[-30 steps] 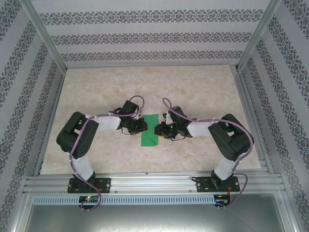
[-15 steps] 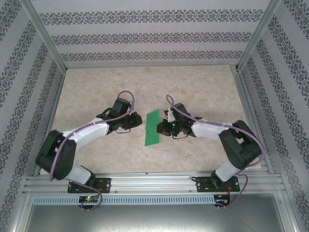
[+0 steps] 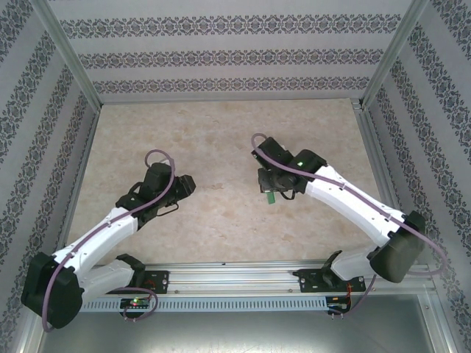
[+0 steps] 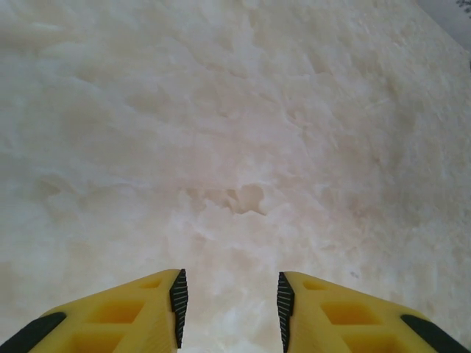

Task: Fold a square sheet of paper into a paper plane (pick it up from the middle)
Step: Turn over the paper at the center of the table.

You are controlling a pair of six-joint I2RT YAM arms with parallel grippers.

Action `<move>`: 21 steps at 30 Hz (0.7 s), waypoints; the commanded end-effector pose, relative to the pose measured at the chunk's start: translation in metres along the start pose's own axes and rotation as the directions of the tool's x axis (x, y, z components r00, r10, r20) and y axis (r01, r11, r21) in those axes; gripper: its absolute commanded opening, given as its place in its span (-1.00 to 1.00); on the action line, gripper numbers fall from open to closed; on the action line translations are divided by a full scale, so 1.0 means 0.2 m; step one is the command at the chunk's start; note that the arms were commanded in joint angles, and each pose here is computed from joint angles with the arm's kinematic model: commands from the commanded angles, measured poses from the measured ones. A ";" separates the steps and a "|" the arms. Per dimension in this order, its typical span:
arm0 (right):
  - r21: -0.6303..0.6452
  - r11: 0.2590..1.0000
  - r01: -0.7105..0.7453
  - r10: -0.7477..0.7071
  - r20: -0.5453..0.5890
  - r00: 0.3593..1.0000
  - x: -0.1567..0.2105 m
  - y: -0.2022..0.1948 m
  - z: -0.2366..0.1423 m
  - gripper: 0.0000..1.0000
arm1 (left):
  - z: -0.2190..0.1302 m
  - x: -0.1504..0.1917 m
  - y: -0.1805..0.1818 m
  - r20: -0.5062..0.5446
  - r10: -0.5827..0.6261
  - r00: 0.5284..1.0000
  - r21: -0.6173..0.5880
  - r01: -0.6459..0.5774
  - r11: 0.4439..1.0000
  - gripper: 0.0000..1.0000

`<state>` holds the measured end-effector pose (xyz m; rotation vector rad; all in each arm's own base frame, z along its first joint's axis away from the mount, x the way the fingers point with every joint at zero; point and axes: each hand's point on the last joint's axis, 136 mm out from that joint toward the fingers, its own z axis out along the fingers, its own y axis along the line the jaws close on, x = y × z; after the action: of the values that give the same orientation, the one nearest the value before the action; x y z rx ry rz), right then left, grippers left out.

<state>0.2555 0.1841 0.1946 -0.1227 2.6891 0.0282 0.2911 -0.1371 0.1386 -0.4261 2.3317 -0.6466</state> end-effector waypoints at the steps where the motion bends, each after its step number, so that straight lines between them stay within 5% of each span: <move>1: 0.339 0.934 0.116 -0.091 -0.088 0.992 0.07 -0.24 -0.01 -0.84 | -0.03 -0.03 0.10 0.038 -0.005 0.999 -0.078 0.008 0.997 -0.17; 12: 0.217 0.941 0.261 -0.190 -0.301 0.934 0.20 0.28 0.45 -0.78 | -0.20 -0.06 0.27 0.152 -0.054 0.987 -0.172 0.081 0.982 -0.12; 19: -0.141 0.977 0.159 -0.196 -0.303 0.933 0.22 0.75 0.61 -0.58 | -0.24 -0.02 0.29 0.145 -0.056 0.988 -0.171 0.081 0.982 -0.08; 21: -0.276 0.955 0.108 -0.185 -0.272 0.944 0.19 0.86 0.57 -0.37 | -0.24 -0.02 0.29 0.137 -0.053 0.989 -0.165 0.076 0.983 -0.08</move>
<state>0.2539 0.3060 0.0562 -0.4255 2.9934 -0.0869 0.2607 -0.0795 0.1481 -0.5798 2.2345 -0.4704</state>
